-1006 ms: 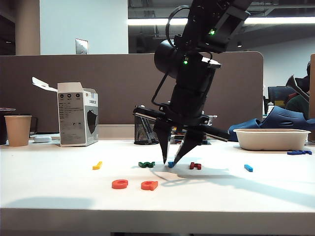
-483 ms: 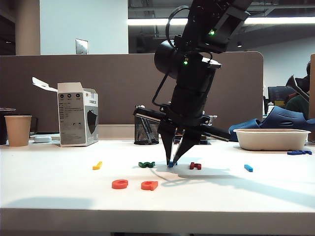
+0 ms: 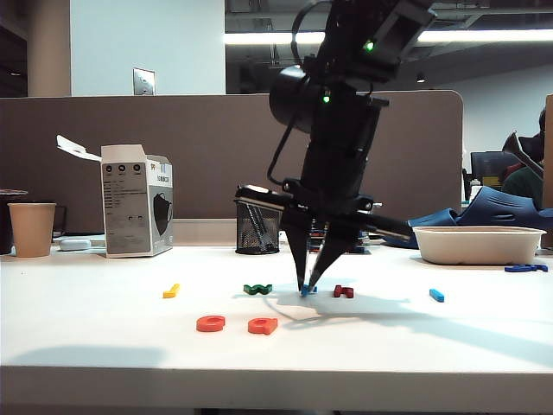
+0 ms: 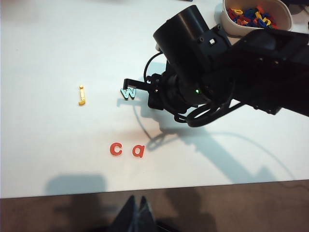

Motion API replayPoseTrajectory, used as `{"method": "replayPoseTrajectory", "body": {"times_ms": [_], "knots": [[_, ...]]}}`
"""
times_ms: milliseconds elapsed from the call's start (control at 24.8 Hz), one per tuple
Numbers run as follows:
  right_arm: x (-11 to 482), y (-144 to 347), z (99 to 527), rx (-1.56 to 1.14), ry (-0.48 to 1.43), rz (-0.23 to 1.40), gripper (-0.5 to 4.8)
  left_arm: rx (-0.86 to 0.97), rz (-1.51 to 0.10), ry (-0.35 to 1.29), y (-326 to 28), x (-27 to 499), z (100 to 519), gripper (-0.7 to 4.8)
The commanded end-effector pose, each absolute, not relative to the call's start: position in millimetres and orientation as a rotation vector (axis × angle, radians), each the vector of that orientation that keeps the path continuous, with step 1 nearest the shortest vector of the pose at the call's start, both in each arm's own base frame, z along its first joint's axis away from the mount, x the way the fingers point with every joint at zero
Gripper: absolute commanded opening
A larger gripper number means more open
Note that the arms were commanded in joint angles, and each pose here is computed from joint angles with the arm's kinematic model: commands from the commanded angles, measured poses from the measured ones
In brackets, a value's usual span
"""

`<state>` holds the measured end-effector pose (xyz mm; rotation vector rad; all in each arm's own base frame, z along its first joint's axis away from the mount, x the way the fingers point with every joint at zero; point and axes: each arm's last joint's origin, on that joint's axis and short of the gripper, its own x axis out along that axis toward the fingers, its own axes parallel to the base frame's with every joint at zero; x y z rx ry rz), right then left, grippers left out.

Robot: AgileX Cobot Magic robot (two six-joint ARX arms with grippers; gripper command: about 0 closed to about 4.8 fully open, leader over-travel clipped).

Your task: Select the appropriate letters from the row of letter magnets placed on the table to arrange into the word "car".

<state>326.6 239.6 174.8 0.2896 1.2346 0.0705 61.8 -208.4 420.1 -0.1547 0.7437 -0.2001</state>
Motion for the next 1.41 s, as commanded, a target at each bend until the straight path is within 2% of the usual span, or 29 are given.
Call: {"method": "replayPoseTrajectory", "body": {"times_ms": [40,483,1409], "knots": [[324,238,189,0.300,1.213,0.082,-0.08,-0.160,-0.201,0.739,-208,62,421,-0.05],[296,238,210,0.204,1.270,0.076,-0.08,-0.160,-0.201,0.739,-208,62,421,-0.06],[257,259,205,0.030,1.380,0.090,-0.06,-0.160,-0.202,0.740,-208,62,421,-0.05]]}}
